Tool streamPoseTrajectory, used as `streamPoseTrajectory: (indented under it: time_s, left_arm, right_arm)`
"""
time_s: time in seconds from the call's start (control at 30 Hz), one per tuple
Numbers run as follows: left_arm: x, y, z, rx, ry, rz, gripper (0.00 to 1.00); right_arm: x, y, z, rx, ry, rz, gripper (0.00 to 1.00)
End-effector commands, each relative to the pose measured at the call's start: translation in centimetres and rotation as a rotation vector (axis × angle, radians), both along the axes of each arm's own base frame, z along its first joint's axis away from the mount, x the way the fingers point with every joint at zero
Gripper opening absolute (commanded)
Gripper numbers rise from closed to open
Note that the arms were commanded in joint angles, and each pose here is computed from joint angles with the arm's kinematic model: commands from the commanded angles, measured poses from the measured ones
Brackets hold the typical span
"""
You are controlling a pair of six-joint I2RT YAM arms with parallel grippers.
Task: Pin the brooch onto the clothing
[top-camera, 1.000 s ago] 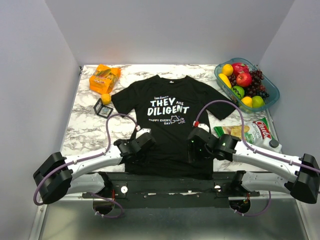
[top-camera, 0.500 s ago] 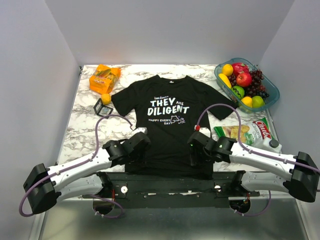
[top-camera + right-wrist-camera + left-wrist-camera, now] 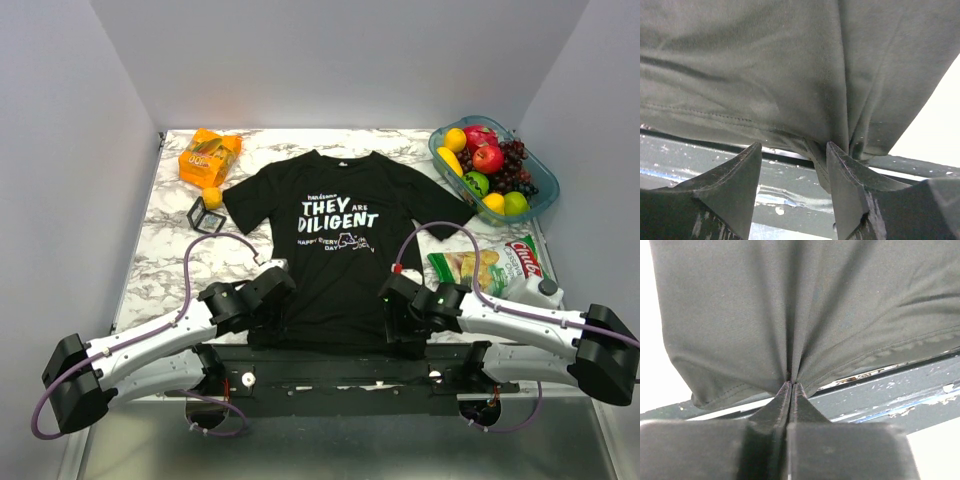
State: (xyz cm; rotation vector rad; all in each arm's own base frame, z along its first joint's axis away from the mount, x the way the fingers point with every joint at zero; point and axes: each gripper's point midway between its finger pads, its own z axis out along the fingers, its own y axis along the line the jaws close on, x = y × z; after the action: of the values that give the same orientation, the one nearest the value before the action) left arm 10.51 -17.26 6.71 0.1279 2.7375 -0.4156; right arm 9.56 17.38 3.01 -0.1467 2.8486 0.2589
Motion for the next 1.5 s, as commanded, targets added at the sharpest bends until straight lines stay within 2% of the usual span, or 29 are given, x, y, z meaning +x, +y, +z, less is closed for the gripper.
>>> streamPoseTrajectory:
  time_s: [0.0,0.1,0.2,0.37,0.53,0.7,0.93,1.13,1.27,1.37,1.4,1.47]
  left_arm:
    - [0.2,-0.1,0.9,-0.009,-0.017,0.000,0.48]
    - [1.6,0.0,2.9,-0.003,-0.086,0.007,0.89]
    - [3.4,0.1,5.1,0.006,-0.142,0.000,0.99]
    - [8.0,1.6,6.9,-0.021,-0.169,0.059,0.99]
    - [12.8,3.7,9.2,0.054,-0.261,0.053,0.99]
    - [17.9,6.7,11.3,0.105,-0.326,0.124,0.99]
    - [24.0,11.6,12.3,0.221,-0.374,0.205,0.99]
    - [28.9,12.7,13.0,0.255,-0.405,0.227,0.99]
    - [30.9,14.8,10.1,0.421,-0.318,0.227,0.95]
    - [31.8,15.8,8.3,0.468,-0.277,0.222,0.88]
    - [31.9,16.3,8.0,0.476,-0.272,0.228,0.83]
    - [32.4,16.8,7.1,0.485,-0.260,0.230,0.80]
  right_arm:
    - [-0.8,1.0,0.3,0.065,0.035,0.027,0.61]
    - [-0.4,1.1,1.4,0.072,0.004,0.036,0.63]
    - [0.4,0.8,3.2,0.070,-0.052,0.022,0.75]
    - [2.1,1.3,5.8,0.095,-0.143,0.032,0.82]
    - [4.3,1.8,6.8,0.112,-0.193,0.034,0.85]
    - [6.9,1.5,7.8,0.173,-0.228,0.017,0.86]
    - [10.5,-2.3,8.9,0.173,-0.283,-0.052,0.86]
    - [13.3,-5.4,9.7,0.171,-0.310,-0.108,0.86]
    - [14.7,-5.7,10.9,0.185,-0.341,-0.114,0.85]
    - [15.1,-5.5,11.4,0.201,-0.346,-0.110,0.85]
    - [15.1,-5.4,11.5,0.205,-0.345,-0.105,0.85]
    - [14.9,-5.1,11.6,0.220,-0.338,-0.099,0.85]
